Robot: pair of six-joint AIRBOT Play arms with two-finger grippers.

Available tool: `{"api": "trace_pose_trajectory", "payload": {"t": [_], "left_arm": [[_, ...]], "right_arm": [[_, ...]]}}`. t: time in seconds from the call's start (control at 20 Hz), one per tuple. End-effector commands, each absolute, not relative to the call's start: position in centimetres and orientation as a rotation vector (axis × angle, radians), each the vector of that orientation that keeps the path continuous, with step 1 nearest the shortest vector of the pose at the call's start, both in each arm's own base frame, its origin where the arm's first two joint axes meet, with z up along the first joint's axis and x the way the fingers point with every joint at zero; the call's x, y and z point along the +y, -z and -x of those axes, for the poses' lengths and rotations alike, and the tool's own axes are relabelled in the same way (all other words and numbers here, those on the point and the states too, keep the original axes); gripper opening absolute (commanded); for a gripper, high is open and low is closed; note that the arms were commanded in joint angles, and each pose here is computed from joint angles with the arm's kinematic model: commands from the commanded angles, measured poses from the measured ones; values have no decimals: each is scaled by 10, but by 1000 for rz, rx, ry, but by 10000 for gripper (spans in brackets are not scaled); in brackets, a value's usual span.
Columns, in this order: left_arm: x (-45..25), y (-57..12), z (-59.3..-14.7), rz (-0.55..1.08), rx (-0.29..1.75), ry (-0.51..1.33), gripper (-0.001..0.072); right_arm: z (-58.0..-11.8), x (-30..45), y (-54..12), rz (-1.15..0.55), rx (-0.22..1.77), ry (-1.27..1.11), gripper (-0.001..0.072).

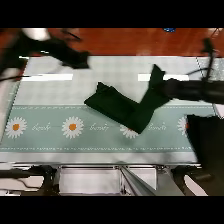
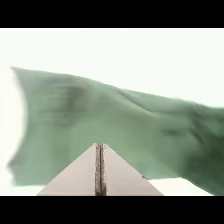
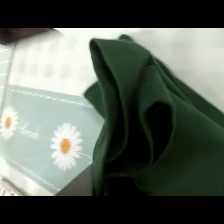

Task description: Fold the shirts.

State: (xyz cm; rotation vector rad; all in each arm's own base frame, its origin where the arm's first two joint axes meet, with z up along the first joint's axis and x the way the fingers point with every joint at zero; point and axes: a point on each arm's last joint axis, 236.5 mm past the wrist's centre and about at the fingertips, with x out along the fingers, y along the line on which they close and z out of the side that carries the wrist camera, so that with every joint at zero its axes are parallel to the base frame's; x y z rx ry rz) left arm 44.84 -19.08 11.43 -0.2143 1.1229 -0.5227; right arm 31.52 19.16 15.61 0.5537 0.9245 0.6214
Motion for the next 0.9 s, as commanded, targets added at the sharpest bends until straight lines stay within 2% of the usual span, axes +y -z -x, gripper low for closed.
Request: {"api": "trace_pose_trajectory", "payload": {"t": [0.0,0.2,0.3,0.4,0.5,0.55,0.6,0.65,0.7,0.85], "left_arm": [[-55,-171,-420,190,968,257,20],[-10,-179,-371,284,849,106,20],[-20,-154,-346,305,883,118,20],[-47,-129,-328,399,930,186,20],[-71,-115,-326,470,923,247,20],[-80,-107,-326,481,930,264,20],[-88,-99,-327,474,941,280,20],[-97,-92,-327,468,951,295,20],[-106,-86,-327,460,963,313,20],[-117,-80,-339,450,949,327,20]], "right_arm": [[-356,251,-124,-546,977,-685,19],[-395,317,-86,-543,1088,-769,19],[-411,345,-71,-542,1113,-798,19],[-420,368,-53,-562,1154,-813,20],[-419,388,-34,-588,1202,-830,20],[-420,394,-23,-590,1211,-824,54],[-420,398,-13,-592,1224,-817,186],[-417,401,-7,-597,1243,-826,366],[-410,403,-6,-592,1263,-857,415],[-399,386,-21,-585,1311,-905,414]]}}
